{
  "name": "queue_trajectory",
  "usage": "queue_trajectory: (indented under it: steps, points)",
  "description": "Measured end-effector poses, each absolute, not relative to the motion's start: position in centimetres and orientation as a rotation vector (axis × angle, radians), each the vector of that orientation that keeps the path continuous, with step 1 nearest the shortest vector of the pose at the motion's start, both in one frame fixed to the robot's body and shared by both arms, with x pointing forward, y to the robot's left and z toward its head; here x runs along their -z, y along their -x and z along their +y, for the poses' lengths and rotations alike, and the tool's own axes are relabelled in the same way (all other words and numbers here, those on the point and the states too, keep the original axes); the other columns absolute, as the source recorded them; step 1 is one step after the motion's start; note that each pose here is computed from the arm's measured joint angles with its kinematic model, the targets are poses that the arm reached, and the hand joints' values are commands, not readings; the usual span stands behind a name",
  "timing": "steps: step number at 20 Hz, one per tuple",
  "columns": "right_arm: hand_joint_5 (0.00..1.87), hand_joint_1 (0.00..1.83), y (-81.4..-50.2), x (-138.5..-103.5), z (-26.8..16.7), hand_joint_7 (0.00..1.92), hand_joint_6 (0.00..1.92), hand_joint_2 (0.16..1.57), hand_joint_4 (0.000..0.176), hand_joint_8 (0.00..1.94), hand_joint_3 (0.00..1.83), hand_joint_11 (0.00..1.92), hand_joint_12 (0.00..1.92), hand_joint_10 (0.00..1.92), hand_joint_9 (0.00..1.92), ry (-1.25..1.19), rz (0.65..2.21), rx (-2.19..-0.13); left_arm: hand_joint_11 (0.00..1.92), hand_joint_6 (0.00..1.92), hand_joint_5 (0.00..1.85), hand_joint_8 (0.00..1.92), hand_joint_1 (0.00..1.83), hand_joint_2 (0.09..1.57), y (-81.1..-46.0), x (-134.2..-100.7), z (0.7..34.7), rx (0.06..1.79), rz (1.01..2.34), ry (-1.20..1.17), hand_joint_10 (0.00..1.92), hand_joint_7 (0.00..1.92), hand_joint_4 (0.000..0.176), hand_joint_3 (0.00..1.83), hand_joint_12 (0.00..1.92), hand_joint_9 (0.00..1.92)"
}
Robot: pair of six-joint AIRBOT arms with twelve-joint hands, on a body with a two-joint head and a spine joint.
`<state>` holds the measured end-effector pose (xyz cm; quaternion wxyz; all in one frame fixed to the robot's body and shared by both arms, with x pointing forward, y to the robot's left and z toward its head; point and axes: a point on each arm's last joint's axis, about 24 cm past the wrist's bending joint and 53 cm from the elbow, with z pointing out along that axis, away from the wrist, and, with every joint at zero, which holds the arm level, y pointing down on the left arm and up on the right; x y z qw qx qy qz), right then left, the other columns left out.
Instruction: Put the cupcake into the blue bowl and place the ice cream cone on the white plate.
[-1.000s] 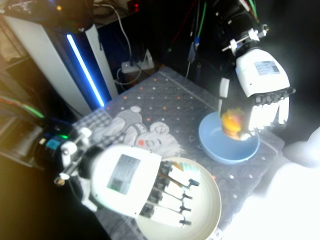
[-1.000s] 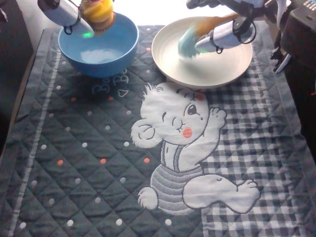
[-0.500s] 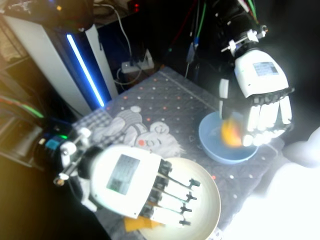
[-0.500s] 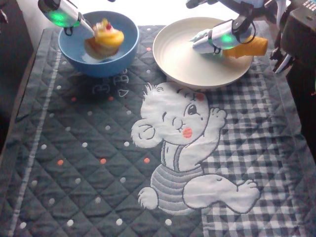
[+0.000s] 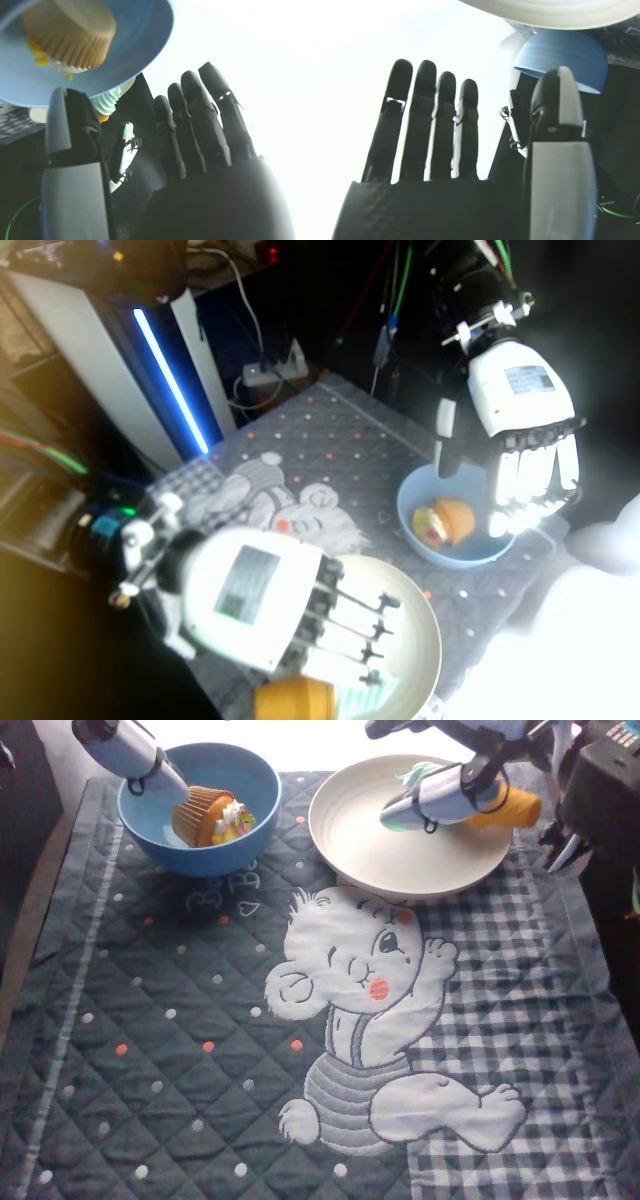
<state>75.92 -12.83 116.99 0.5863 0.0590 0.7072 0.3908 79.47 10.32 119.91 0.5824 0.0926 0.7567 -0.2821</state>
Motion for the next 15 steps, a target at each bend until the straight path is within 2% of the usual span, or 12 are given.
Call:
queue_trajectory:
  steps: [1, 2, 3, 4, 6, 8, 11, 14, 15]
  points:
    - [0.75, 1.09, -75.6, -117.2, -12.4, 0.76, 0.00, 0.86, 0.000, 0.00, 0.00, 0.38, 0.86, 0.00, 0.76, -0.133, 1.640, -0.926, 0.48, 0.00, 0.74, 0.00, 1.13, 0.86, -79.5, -120.2, 10.7, 0.669, 1.759, -0.207, 0.00, 0.74, 0.000, 0.00, 0.65, 0.76]
    - [0.74, 1.07, -75.3, -117.5, -11.9, 0.77, 0.00, 0.86, 0.000, 0.00, 0.00, 0.35, 0.88, 0.00, 0.77, -0.126, 1.627, -0.939, 0.45, 0.00, 0.74, 0.00, 1.09, 0.85, -79.5, -120.6, 11.3, 0.680, 1.753, -0.186, 0.00, 0.73, 0.000, 0.00, 0.62, 0.72]
    - [0.75, 1.07, -74.8, -118.1, -11.5, 0.79, 0.00, 0.85, 0.000, 0.01, 0.00, 0.38, 0.90, 0.01, 0.80, -0.120, 1.609, -0.961, 0.40, 0.00, 0.75, 0.00, 1.09, 0.83, -79.3, -121.0, 12.1, 0.709, 1.738, -0.150, 0.00, 0.74, 0.000, 0.00, 0.69, 0.71]
    - [0.76, 1.08, -74.2, -118.9, -11.4, 0.81, 0.00, 0.83, 0.000, 0.00, 0.00, 0.32, 0.95, 0.01, 0.80, -0.108, 1.585, -0.973, 0.35, 0.00, 0.73, 0.00, 1.05, 0.83, -78.8, -121.5, 12.8, 0.742, 1.719, -0.122, 0.00, 0.71, 0.000, 0.00, 0.69, 0.67]
    - [0.76, 1.07, -73.5, -120.8, -12.2, 0.81, 0.00, 0.83, 0.000, 0.00, 0.00, 0.26, 1.04, 0.00, 0.78, -0.102, 1.522, -0.988, 0.33, 0.00, 0.73, 0.00, 0.99, 0.82, -77.9, -121.9, 14.3, 0.816, 1.684, -0.062, 0.00, 0.72, 0.000, 0.00, 0.83, 0.70]
    - [0.75, 1.04, -72.8, -122.5, -13.0, 0.79, 0.00, 0.83, 0.000, 0.00, 0.00, 0.33, 0.95, 0.00, 0.79, -0.097, 1.470, -0.997, 0.30, 0.00, 0.70, 0.00, 0.94, 0.82, -76.7, -122.5, 15.9, 0.879, 1.647, -0.017, 0.00, 0.72, 0.000, 0.00, 0.89, 0.71]
    - [0.73, 1.03, -71.0, -125.2, -13.9, 0.75, 0.00, 0.85, 0.000, 0.00, 0.00, 0.36, 0.85, 0.00, 0.77, -0.088, 1.373, -1.028, 0.29, 0.00, 0.69, 0.00, 1.03, 0.83, -74.1, -124.0, 16.7, 0.986, 1.552, -0.005, 0.00, 0.66, 0.000, 0.00, 0.89, 0.65]
    - [0.66, 1.06, -68.6, -127.1, -14.4, 0.68, 0.00, 0.86, 0.000, 0.00, 0.00, 0.33, 0.82, 0.00, 0.71, -0.054, 1.287, -1.056, 0.30, 0.00, 0.60, 0.00, 1.04, 0.84, -71.4, -124.0, 16.4, 1.058, 1.500, -0.035, 0.00, 0.62, 0.000, 0.00, 0.80, 0.63]
    - [0.65, 1.06, -67.9, -127.6, -14.7, 0.67, 0.00, 0.86, 0.000, 0.00, 0.00, 0.34, 0.77, 0.00, 0.70, -0.049, 1.266, -1.061, 0.33, 0.00, 0.61, 0.00, 1.00, 0.83, -70.6, -124.1, 16.5, 1.082, 1.485, -0.030, 0.01, 0.63, 0.003, 0.00, 0.80, 0.65]
